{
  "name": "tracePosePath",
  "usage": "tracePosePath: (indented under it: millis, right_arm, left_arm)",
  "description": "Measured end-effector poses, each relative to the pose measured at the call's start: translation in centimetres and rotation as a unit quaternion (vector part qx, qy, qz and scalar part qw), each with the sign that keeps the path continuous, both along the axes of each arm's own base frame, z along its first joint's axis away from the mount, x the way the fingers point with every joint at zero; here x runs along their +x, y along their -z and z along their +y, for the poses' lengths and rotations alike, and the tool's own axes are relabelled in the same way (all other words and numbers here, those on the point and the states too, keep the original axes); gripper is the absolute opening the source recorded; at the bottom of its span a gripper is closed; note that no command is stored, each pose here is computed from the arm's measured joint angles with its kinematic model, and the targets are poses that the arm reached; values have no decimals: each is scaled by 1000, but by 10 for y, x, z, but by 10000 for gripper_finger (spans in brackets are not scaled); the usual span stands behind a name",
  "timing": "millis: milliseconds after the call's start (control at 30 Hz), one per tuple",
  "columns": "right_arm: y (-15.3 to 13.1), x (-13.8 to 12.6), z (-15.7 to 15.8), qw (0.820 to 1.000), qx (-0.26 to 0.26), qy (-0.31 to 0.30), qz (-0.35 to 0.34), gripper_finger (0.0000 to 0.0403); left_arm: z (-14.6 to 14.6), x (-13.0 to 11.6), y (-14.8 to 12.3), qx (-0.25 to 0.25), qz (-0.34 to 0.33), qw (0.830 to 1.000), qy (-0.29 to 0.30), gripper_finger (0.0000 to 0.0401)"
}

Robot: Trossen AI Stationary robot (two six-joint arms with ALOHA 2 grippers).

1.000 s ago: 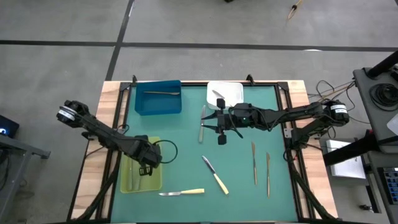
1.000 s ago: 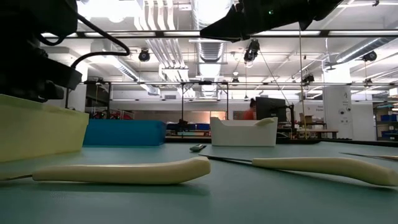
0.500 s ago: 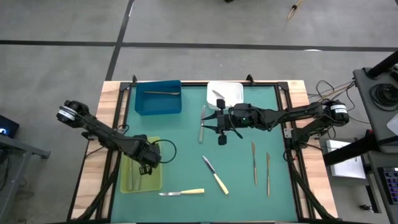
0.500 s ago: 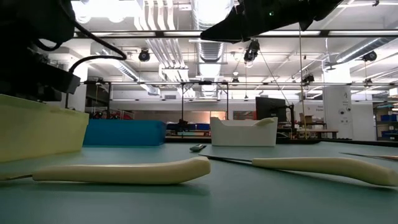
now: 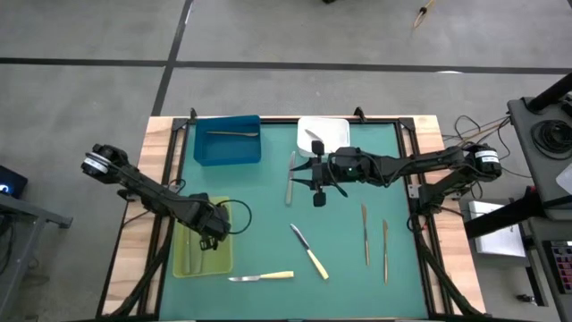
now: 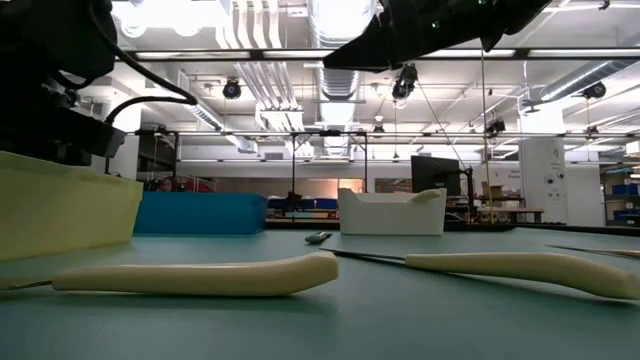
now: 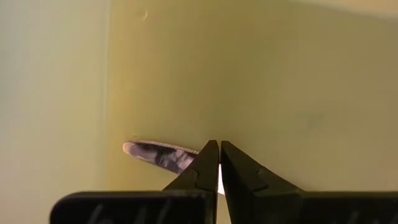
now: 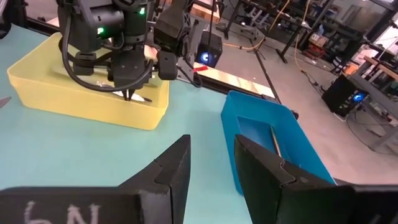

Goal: Sort silverware by color (type)
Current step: Put the bottom green knife into the green bin

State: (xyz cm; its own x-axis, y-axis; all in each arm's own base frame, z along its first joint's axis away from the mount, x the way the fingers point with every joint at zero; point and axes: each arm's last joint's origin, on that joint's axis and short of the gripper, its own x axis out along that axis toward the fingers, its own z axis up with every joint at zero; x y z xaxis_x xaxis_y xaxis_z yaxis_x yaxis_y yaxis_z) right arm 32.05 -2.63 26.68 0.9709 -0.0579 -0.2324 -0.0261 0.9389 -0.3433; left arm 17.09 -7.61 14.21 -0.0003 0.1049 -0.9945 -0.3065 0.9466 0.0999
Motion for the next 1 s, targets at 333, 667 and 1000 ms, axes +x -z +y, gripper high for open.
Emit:
tracePosePath:
  millis: [333,667,1000]
  right_arm:
    - [0,0,0,1000,0,0,1,114]
    - [0,0,0,1000,0,0,1,114]
    - [0,0,0,1000,0,0,1,114]
  left_arm:
    - [1,-2,0,5,9,1000,-18,0]
    - [1,-3,-1,-4,21,999,-29,0]
    - [1,-4,-1,-2,24,999,-32,0]
